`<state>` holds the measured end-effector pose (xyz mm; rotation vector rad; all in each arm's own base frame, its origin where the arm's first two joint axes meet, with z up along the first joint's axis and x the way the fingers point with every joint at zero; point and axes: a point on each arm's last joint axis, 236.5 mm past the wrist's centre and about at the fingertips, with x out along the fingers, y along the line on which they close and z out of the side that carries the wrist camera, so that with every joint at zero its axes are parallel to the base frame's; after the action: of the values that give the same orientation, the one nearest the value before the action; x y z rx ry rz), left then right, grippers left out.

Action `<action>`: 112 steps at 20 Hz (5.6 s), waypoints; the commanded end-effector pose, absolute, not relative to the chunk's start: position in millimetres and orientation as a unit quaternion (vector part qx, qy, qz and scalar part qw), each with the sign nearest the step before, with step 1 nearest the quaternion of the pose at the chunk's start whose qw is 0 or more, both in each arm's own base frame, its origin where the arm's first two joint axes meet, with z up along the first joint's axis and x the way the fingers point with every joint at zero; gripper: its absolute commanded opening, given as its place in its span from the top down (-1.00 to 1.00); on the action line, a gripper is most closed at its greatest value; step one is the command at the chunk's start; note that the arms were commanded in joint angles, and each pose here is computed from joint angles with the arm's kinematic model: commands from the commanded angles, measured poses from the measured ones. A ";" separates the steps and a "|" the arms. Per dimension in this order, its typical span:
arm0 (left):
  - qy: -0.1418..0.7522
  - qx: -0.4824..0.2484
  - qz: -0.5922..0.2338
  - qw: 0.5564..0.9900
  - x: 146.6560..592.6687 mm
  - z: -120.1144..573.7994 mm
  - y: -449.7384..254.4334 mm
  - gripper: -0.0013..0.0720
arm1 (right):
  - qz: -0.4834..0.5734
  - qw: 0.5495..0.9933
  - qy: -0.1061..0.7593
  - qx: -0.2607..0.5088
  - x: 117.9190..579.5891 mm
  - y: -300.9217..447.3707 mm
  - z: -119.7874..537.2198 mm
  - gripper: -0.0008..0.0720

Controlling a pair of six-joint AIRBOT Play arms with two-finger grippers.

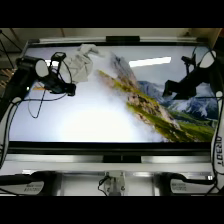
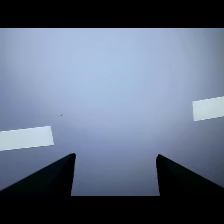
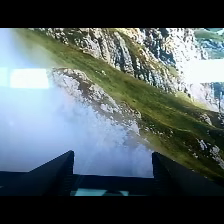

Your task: Fold the shirts.

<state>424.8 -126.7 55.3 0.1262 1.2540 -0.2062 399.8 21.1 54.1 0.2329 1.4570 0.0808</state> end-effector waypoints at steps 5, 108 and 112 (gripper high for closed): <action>0.586 0.059 -0.096 0.803 424.8 54.8 -126.5 -0.64 | 0.037 0.739 0.664 0.106 400.0 21.4 54.2 -0.65; 0.677 -0.209 -0.183 0.681 241.8 -101.4 -272.9 0.87 | 0.257 0.732 0.588 -0.227 334.0 58.6 -50.5 -0.86; 0.671 -0.211 -0.187 0.685 243.4 -95.6 -273.7 0.87 | 0.295 0.744 0.552 -0.233 348.7 92.8 -59.1 -0.85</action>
<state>242.5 -272.6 -100.0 -0.4693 1.5131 -0.4108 337.0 71.1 -51.8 -0.4501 1.2859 0.5754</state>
